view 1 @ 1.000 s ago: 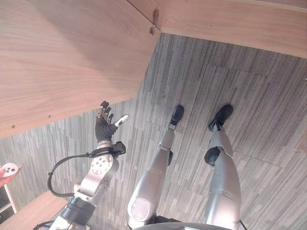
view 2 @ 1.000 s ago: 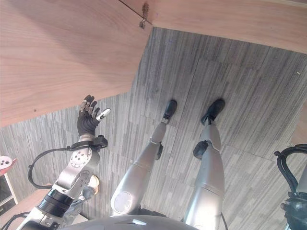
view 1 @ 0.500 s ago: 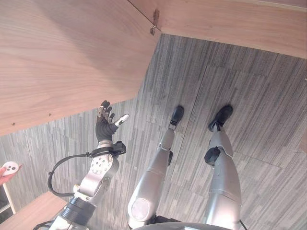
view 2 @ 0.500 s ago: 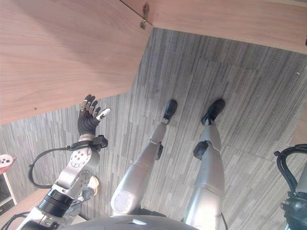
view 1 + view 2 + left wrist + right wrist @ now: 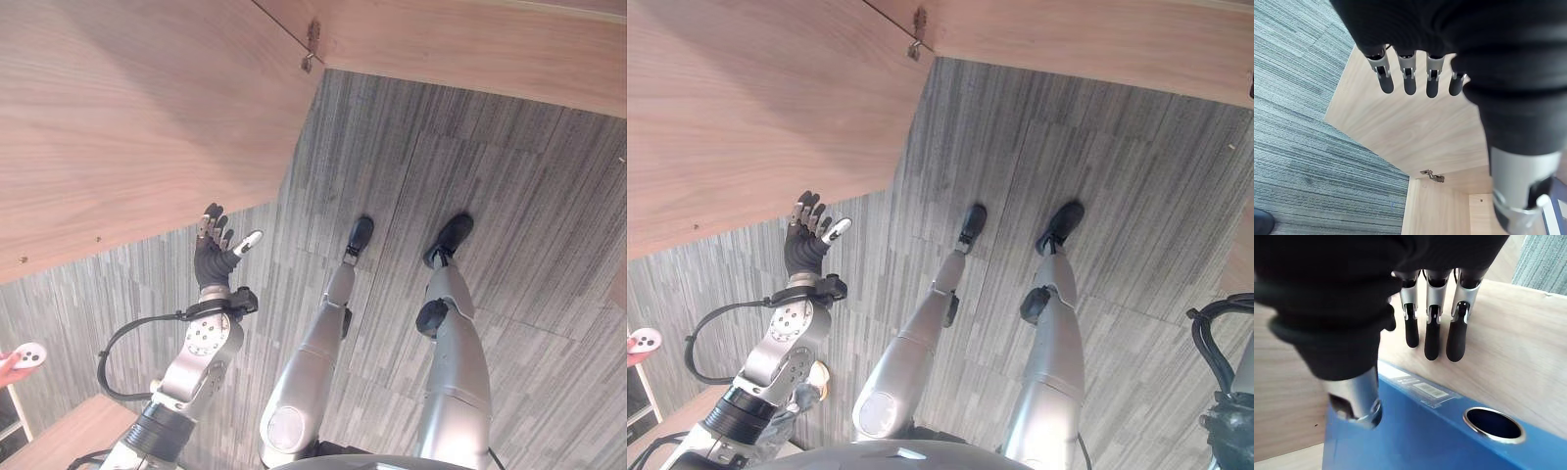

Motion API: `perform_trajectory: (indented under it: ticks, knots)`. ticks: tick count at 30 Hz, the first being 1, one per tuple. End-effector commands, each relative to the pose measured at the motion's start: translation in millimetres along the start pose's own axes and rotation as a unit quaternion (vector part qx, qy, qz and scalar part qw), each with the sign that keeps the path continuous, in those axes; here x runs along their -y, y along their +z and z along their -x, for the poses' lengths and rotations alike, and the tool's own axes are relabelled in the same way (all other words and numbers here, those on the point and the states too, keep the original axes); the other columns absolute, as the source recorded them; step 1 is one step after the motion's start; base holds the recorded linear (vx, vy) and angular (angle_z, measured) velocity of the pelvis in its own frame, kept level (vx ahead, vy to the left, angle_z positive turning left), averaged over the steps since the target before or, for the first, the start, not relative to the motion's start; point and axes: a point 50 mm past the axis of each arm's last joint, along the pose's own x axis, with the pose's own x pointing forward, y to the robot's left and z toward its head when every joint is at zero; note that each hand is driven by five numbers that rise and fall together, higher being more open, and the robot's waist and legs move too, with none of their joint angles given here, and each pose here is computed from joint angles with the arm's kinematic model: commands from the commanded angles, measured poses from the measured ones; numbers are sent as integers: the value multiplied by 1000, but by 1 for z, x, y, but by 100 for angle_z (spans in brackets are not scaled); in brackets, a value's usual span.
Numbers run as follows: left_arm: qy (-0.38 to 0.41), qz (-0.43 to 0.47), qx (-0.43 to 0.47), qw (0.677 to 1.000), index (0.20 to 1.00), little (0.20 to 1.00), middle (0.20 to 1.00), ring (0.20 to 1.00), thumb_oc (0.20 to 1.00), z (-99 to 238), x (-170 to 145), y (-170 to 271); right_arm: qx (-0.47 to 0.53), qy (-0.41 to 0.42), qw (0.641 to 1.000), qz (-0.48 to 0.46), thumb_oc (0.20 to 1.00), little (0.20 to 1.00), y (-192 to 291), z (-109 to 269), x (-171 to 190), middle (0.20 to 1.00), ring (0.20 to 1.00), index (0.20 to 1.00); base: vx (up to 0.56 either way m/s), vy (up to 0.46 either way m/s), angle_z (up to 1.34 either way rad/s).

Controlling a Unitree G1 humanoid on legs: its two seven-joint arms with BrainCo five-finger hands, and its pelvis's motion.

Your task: Put the empty folder in the office cabinet

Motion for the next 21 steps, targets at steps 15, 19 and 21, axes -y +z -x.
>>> perform_trajectory:
  ticks: [15, 19, 21]
  knots:
    - [3, -27, 4, 1000, 1000, 1000, 1000, 1000, 1000, 13, -14, 2, 31, 8, 994, 101, 200, 200, -29, -2, 7, 200, 200, 200, 0, 0, 0]
    - [-3, -23, 0, 1000, 1000, 1000, 1000, 1000, 1000, 13, -12, 0, 34, 16, 993, 109, 200, 200, -31, -2, 7, 200, 200, 200, 0, 0, 0]
    - [-4, -23, -1, 1000, 1000, 1000, 1000, 1000, 1000, 13, -12, -1, 34, 14, 993, 109, 200, 200, -31, -3, 8, 200, 200, 200, 0, 0, 0]
